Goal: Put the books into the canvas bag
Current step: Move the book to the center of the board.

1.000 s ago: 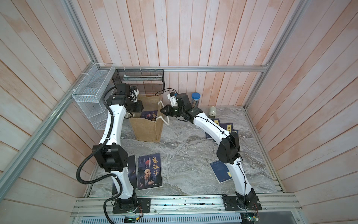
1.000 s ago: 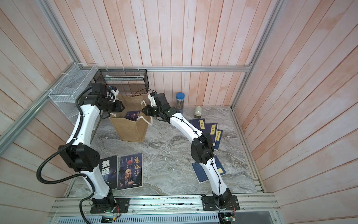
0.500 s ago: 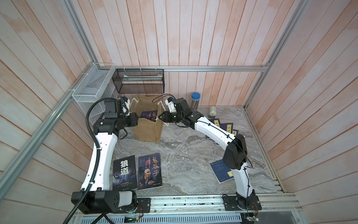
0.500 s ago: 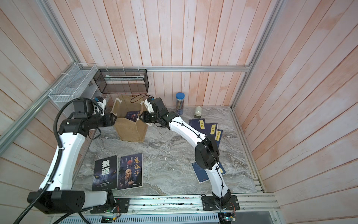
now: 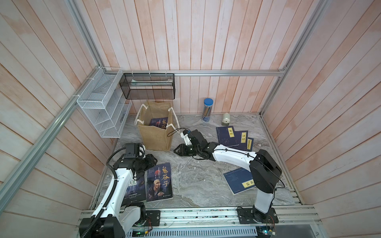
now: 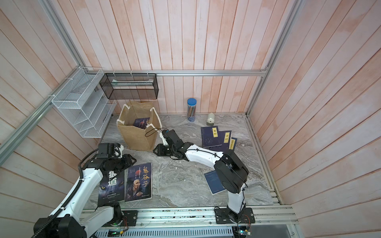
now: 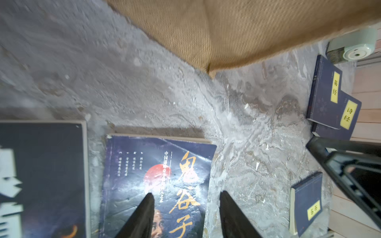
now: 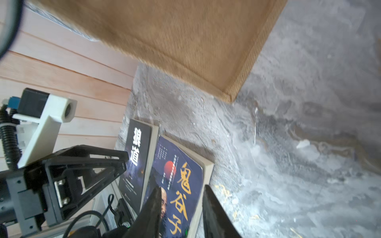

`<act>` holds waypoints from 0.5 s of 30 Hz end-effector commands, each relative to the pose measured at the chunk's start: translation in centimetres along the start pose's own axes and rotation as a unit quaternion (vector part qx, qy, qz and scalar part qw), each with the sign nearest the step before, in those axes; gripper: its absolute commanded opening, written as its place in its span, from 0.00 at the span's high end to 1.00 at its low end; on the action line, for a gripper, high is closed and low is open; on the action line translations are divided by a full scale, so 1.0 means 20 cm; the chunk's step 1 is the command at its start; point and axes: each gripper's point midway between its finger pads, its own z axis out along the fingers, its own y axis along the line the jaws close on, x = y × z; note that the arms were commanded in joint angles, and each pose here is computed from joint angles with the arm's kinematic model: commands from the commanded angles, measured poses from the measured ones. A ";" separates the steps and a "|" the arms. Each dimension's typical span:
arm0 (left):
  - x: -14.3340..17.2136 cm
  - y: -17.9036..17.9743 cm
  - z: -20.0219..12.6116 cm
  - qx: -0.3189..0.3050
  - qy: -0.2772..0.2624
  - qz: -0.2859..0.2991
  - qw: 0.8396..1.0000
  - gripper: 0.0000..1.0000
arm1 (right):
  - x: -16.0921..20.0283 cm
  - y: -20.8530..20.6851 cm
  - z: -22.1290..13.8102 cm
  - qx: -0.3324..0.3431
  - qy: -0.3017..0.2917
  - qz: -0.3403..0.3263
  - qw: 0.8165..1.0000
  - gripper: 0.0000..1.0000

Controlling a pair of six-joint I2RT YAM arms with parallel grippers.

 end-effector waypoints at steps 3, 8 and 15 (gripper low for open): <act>-0.05 0.00 0.07 0.023 -0.037 -0.054 0.998 0.45 | 0.10 0.10 0.09 -0.040 0.028 0.003 0.999 0.63; -0.01 0.12 0.13 -0.017 -0.041 -0.081 0.996 0.40 | 0.12 0.10 0.19 -0.043 0.069 -0.003 0.997 0.60; 0.10 0.28 0.20 -0.072 -0.038 -0.115 0.990 0.31 | 0.20 0.04 0.31 -0.033 0.124 0.002 0.992 0.59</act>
